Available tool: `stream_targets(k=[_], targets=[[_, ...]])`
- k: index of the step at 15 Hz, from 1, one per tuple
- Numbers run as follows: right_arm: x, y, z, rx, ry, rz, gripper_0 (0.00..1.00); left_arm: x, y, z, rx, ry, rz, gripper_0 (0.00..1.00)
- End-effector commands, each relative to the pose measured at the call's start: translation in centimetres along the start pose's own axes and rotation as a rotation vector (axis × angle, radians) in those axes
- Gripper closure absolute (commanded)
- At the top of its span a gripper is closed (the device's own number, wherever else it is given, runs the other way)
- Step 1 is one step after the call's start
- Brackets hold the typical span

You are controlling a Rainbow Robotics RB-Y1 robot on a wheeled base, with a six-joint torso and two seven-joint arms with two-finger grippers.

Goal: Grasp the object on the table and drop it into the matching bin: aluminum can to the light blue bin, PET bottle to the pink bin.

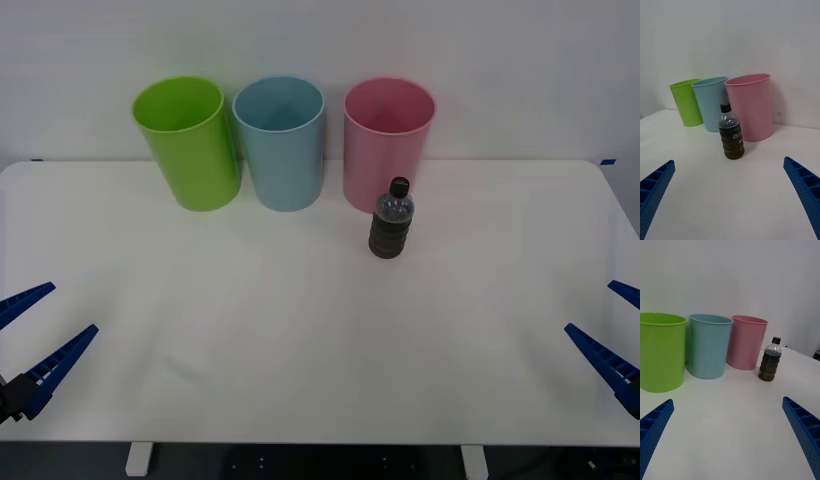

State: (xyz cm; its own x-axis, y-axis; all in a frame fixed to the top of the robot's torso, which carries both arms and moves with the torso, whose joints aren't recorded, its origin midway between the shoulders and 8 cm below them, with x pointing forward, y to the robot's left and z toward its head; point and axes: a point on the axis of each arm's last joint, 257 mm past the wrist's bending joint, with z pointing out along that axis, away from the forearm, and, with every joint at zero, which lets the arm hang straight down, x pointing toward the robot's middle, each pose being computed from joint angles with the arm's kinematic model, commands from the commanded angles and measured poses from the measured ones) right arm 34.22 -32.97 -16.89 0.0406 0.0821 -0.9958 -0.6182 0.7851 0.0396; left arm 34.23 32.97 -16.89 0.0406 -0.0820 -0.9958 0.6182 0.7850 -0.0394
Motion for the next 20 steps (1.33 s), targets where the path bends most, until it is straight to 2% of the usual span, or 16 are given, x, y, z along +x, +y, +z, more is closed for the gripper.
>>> stream_targets(k=[1, 2, 3, 6, 14, 16, 17, 20], targets=[[0.0, 0.0, 0.0, 0.0, 0.0, 0.0, 0.0, 0.0, 0.0, 0.0, 0.0, 0.0, 0.0, 0.0], [0.0, 0.0, 0.0, 0.0, 0.0, 0.0, 0.0, 0.0, 0.0, 0.0, 0.0, 0.0, 0.0, 0.0], [0.3, 0.4, 0.0, 0.011, -0.029, 0.033, 0.0, 0.0, 0.0, 0.0, 0.0, 0.0, 0.0, 0.0], [-0.5, 1.0, 0.4, 0.0, -0.054, 0.036, 0.0, 0.0, 0.0, 0.0, 0.0, 0.0, 0.0, 0.0], [1.4, 2.5, 2.4, -0.032, -0.026, 0.049, 0.0, 0.0, 0.0, 0.0, 0.0, 0.0, 0.0, 0.0], [2.1, 2.5, 3.1, -0.018, -0.02, 0.056, 0.0, 0.0, 0.0, 0.0, 0.0, 0.0, 0.0, 0.0], [2.5, 2.5, 3.4, -0.01, -0.015, 0.05, 0.0, 0.0, 0.0, 0.0, 0.0, 0.0, 0.0, 0.0], [3.7, 2.0, 4.4, 0.037, 0.002, -0.049, 0.0, 0.0, 0.0, 0.0, 0.0, 0.0, 0.0, 0.0]])
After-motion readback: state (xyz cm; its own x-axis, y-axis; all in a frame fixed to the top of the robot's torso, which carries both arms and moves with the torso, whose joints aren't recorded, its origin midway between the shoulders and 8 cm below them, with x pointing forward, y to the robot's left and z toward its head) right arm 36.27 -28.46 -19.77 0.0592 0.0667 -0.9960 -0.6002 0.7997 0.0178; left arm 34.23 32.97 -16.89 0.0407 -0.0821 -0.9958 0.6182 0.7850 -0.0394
